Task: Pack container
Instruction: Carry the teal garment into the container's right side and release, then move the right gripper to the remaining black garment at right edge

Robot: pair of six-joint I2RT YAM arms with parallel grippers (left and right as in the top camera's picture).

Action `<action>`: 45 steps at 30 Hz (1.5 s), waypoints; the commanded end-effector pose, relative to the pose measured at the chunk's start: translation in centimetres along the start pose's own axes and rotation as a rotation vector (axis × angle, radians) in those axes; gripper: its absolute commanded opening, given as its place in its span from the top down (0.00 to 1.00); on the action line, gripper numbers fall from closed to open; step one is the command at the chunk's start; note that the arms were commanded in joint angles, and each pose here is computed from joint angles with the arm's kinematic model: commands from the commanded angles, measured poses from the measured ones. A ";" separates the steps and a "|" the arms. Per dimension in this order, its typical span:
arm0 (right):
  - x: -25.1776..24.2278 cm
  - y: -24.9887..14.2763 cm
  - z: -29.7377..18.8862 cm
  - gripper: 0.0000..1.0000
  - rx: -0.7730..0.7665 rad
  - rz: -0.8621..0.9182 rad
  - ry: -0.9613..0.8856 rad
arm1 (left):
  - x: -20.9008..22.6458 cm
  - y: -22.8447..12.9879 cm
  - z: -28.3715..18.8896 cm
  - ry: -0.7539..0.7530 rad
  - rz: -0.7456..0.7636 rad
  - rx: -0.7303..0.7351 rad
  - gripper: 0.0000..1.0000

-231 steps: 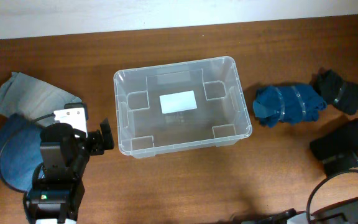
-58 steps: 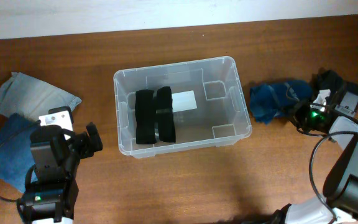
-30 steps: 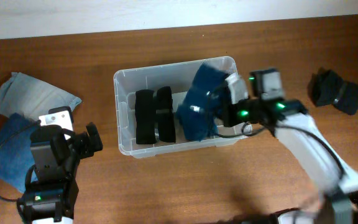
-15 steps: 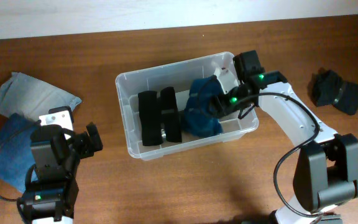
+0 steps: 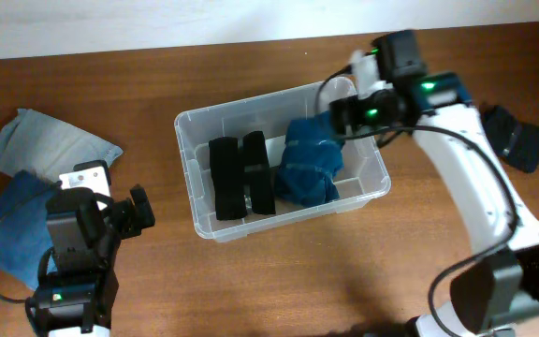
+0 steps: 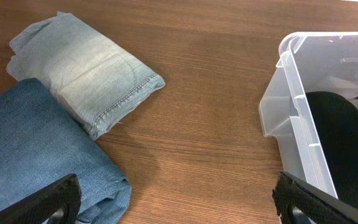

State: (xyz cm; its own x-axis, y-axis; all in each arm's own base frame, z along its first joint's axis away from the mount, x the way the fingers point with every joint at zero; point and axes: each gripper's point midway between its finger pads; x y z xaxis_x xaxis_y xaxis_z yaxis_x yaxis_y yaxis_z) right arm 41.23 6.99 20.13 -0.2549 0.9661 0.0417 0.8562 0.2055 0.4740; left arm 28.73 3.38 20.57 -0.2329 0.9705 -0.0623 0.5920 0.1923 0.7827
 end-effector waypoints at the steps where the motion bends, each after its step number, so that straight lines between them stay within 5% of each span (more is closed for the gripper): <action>1: -4.5 -1.4 -1.1 0.08 0.028 0.153 -0.110 | -0.1 1.0 -0.4 -0.007 -0.015 -0.022 0.01; 6: -5.9 -5.9 0.6 0.68 0.167 0.207 -0.116 | -0.1 1.0 -0.4 -0.008 -0.015 -0.022 0.01; 8: -5.4 -7.8 1.5 0.80 0.227 0.207 -0.102 | -0.1 1.0 -0.4 -0.008 -0.015 -0.022 0.01; 16: -2.4 -13.7 5.2 0.81 0.372 0.144 0.012 | -0.1 1.0 -0.4 -0.008 -0.015 -0.022 0.01; 28: -5.1 -8.8 2.5 0.85 0.200 0.200 0.055 | -0.1 1.0 -0.4 -0.008 -0.015 -0.023 0.01; 32: -9.4 -7.4 0.3 0.62 0.119 0.333 -0.007 | -0.1 1.0 -0.4 -0.007 -0.015 -0.022 0.01; 33: -10.9 -7.2 -0.5 0.47 0.095 0.381 -0.029 | -0.1 1.0 -0.4 -0.008 -0.015 -0.023 0.01; 35: -14.1 -7.1 -1.7 0.01 0.046 0.471 -0.070 | -0.1 1.0 -0.4 -0.008 -0.015 -0.023 0.01; 45: -25.6 -12.5 -3.8 0.02 -0.219 1.008 0.033 | -0.1 1.2 -0.4 -0.008 -0.016 -0.029 0.01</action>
State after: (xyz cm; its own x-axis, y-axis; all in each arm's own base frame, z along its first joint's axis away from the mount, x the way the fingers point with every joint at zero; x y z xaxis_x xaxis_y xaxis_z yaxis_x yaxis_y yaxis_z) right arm 36.46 -20.13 17.40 0.4865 0.7933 0.3661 0.6666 -0.6079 0.4315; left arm 28.79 3.38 20.66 -0.2326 0.9705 -0.0630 0.5887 0.1921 0.7852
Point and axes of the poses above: each gripper's point midway between its finger pads, its own z axis out along the fingers, its own x axis along the line the jaws close on, y = z × x, and after that the axes turned 5 degrees about -z, right-handed
